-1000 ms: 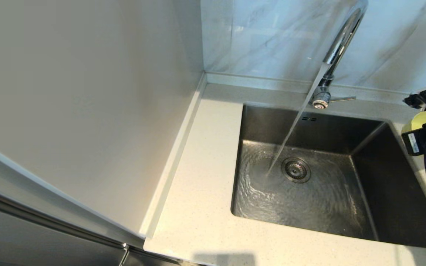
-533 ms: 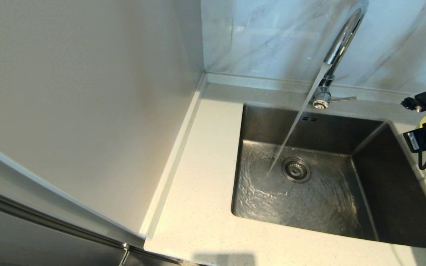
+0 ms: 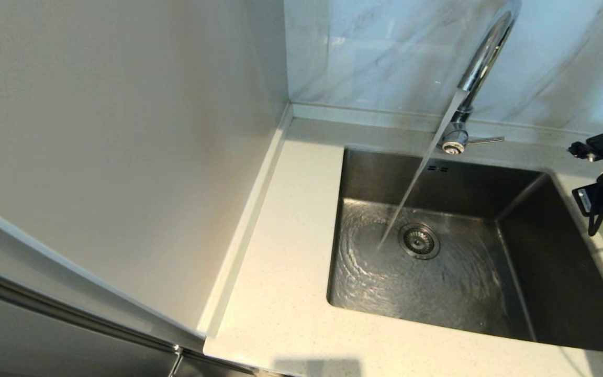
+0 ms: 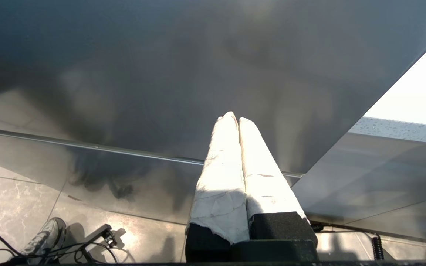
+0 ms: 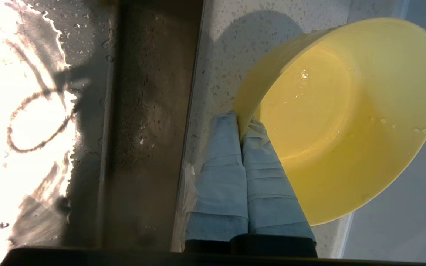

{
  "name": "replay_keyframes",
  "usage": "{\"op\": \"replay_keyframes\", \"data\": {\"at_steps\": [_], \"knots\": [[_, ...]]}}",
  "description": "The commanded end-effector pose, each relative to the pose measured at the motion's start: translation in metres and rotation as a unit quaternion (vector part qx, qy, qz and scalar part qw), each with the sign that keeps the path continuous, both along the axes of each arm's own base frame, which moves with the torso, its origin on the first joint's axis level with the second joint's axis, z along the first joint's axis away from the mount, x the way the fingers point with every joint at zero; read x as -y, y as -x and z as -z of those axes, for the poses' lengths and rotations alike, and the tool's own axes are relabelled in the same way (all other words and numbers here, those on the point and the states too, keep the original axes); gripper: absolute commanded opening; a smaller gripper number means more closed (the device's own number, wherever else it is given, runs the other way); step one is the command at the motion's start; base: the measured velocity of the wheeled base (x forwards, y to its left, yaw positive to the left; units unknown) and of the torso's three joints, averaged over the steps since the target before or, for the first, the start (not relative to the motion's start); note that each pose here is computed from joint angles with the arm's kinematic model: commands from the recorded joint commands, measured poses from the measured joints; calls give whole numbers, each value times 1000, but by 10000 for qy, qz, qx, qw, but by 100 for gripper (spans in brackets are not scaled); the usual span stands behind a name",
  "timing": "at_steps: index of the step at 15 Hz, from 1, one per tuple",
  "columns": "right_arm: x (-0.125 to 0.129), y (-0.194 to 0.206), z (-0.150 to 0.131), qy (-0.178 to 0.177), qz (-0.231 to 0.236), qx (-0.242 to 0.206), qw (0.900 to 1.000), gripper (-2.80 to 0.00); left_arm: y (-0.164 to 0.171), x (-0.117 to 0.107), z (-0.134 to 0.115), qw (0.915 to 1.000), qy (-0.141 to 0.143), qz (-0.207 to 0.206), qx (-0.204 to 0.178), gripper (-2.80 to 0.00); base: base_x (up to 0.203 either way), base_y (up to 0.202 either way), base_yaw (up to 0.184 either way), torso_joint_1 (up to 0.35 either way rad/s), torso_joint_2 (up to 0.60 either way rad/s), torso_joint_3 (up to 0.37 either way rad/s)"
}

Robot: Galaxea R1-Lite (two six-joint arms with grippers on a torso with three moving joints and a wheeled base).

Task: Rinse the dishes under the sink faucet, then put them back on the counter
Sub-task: Place the bowl on the table

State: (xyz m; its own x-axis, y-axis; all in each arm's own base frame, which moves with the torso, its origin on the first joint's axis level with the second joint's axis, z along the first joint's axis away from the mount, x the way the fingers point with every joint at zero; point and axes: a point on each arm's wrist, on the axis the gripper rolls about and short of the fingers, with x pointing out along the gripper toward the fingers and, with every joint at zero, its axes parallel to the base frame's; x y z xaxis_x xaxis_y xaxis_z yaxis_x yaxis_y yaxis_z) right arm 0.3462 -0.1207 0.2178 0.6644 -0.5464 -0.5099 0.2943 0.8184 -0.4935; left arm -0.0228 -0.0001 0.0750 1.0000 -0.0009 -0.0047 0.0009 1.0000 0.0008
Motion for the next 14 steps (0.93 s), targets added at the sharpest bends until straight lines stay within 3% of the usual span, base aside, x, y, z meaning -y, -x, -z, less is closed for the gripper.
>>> {"op": "replay_keyframes", "data": {"at_steps": [1, 10, 11, 14], "knots": [[4, -5, 7, -12, 40, -93, 9999, -280, 0, 0, 0, 10000, 4, 3, 0, -280, 0, 0, 0, 0, 0, 0], [8, -5, 15, 23, 155, -236, 9996, -280, 0, 0, 0, 10000, 4, -5, 0, -280, 0, 0, 0, 0, 0, 0], [7, -5, 16, 34, 162, -239, 9996, 0, 0, 0, 0, 10000, 2, 3, 0, -280, 0, 0, 0, 0, 0, 0], [5, 0, 8, 74, 175, -144, 9997, 0, 0, 0, 0, 10000, 4, 3, 0, -280, 0, 0, 0, 0, 0, 0]]}}
